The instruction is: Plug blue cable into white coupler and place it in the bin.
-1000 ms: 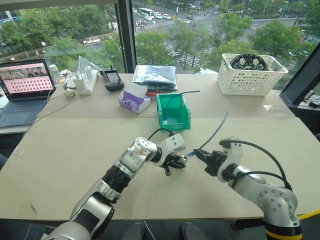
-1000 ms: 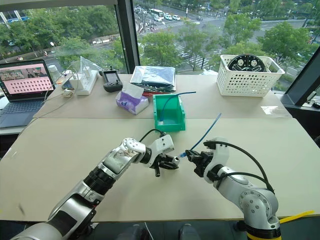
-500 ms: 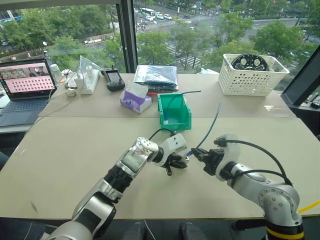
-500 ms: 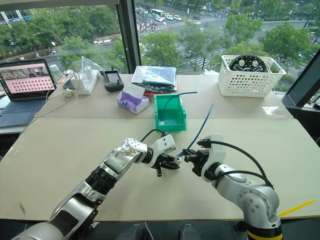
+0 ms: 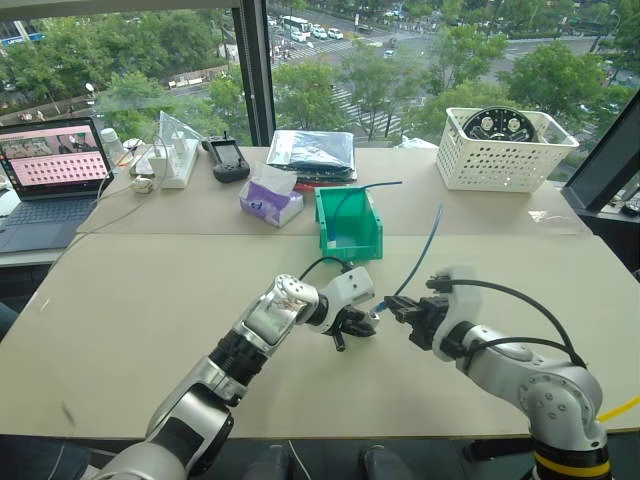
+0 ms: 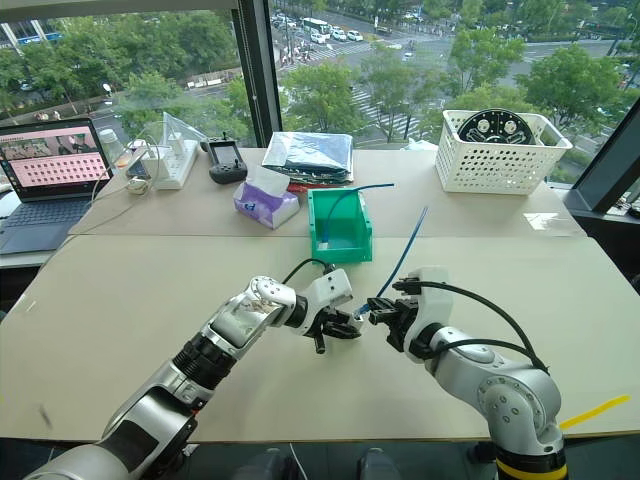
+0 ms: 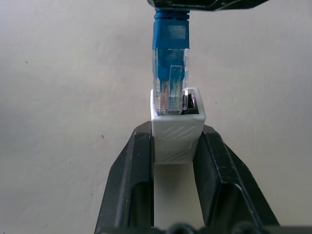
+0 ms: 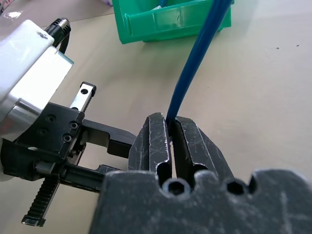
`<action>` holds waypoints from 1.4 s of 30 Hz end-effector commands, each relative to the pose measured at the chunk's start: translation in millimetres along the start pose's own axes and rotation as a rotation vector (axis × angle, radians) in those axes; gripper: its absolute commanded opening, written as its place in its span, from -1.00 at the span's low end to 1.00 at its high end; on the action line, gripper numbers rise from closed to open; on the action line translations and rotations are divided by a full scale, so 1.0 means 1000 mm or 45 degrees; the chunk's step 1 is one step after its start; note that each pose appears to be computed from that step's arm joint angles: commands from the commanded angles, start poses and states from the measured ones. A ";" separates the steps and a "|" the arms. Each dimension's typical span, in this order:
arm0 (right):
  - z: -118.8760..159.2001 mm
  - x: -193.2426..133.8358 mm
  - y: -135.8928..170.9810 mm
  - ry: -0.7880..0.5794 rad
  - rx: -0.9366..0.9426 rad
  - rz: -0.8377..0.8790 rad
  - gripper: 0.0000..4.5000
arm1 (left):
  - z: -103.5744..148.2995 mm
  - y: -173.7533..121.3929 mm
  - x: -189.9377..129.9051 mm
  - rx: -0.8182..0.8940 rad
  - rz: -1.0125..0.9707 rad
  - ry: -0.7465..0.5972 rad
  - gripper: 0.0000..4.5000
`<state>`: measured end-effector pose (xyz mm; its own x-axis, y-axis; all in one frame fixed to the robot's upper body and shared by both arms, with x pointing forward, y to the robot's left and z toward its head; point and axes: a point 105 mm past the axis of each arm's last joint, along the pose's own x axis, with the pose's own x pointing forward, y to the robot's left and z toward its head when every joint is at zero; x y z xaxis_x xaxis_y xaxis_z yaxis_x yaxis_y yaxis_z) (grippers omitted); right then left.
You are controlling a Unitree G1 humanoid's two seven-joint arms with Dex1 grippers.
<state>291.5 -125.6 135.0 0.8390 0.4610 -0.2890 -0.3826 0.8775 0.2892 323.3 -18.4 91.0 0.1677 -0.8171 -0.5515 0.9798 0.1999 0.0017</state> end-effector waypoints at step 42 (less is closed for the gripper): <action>0.001 -0.003 0.024 -0.004 -0.073 0.049 -1.00 | 0.016 0.000 0.005 0.008 0.010 -0.043 -0.72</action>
<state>286.3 -117.8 136.9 0.8411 0.4509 -0.2989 -0.3841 0.8868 0.2570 325.9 -22.5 91.0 0.1795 -0.8154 -0.5505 0.9758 0.2186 -0.0056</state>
